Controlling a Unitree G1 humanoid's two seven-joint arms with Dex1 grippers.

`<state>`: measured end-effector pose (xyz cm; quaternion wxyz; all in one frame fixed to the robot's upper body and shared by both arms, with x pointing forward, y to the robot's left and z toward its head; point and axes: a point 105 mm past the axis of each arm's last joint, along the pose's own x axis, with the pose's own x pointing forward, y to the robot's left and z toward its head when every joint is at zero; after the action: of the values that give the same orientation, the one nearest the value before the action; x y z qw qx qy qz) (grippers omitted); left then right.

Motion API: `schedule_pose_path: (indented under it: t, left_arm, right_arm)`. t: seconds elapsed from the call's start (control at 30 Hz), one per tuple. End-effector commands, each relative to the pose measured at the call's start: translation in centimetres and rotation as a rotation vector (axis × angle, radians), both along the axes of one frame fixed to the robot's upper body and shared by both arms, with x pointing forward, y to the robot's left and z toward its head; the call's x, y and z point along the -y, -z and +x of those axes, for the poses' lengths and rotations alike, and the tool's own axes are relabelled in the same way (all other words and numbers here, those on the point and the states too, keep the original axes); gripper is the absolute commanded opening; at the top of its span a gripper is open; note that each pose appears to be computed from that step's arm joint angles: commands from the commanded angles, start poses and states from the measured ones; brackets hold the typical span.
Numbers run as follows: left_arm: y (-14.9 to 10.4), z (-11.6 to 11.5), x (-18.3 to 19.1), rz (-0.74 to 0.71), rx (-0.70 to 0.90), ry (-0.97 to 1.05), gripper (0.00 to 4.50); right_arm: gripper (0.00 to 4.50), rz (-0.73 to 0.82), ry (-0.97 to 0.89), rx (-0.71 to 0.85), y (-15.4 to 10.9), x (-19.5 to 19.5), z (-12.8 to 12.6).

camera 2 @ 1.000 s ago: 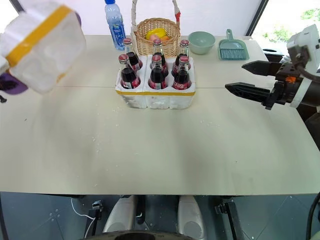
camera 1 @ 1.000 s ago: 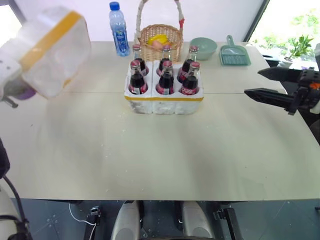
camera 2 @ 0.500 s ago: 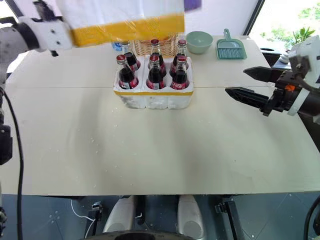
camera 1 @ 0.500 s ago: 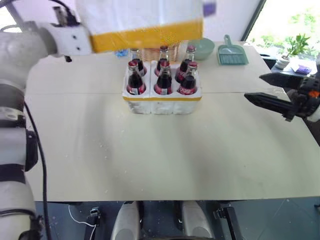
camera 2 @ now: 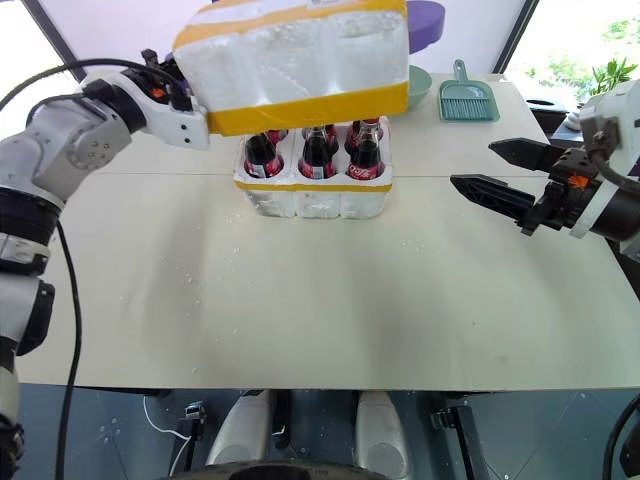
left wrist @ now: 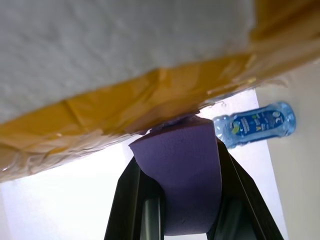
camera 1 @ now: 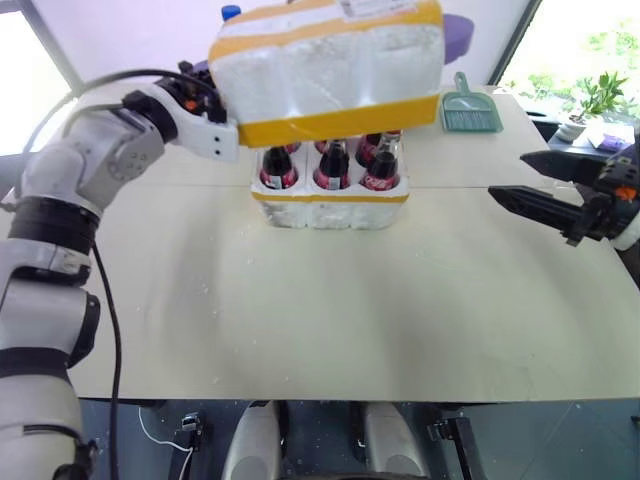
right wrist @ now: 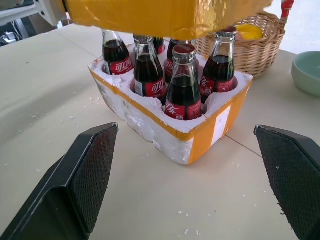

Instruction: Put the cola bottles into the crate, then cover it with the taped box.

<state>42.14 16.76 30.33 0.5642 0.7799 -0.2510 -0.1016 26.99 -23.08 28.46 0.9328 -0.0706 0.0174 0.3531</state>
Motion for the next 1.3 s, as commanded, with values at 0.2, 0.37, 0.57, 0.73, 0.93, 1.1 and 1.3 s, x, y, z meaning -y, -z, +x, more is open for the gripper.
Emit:
schedule_pose_path:
  t: [0.2,0.37,0.57,0.73,0.93,1.1,1.3]
  left_arm:
    - [-0.7,-1.2,-0.3,0.053,0.036,-0.046,0.56]
    - [2.0,-1.1,-0.8,0.059,-0.018,-0.078,0.56]
    - [2.9,-1.2,-1.3,0.015,-0.043,-0.090,1.73]
    - [2.9,-1.5,-1.6,0.023,-0.027,-0.080,4.34]
    - [2.7,-3.6,-3.7,-0.016,-0.020,-0.021,4.48]
    - [4.5,-6.9,-6.1,-0.182,-0.210,0.048,4.48]
    - [5.7,-9.2,-9.9,-1.144,-0.962,0.080,4.48]
  right_arm:
    - [4.50,0.004,0.000,0.065,-1.5,0.0,-0.3]
    - [4.50,-0.007,-0.004,0.061,-1.3,0.0,-0.2]
    - [4.50,-0.054,-0.017,0.046,-0.7,0.0,-0.4]
    - [4.50,-0.061,-0.015,0.051,-0.8,0.1,-0.2]
    - [4.50,-0.065,-0.025,0.055,-1.0,0.1,0.0]
    - [4.50,-0.066,-0.028,0.047,-0.6,0.2,0.1]
    - [4.50,-0.073,-0.043,0.037,0.0,0.1,0.5]
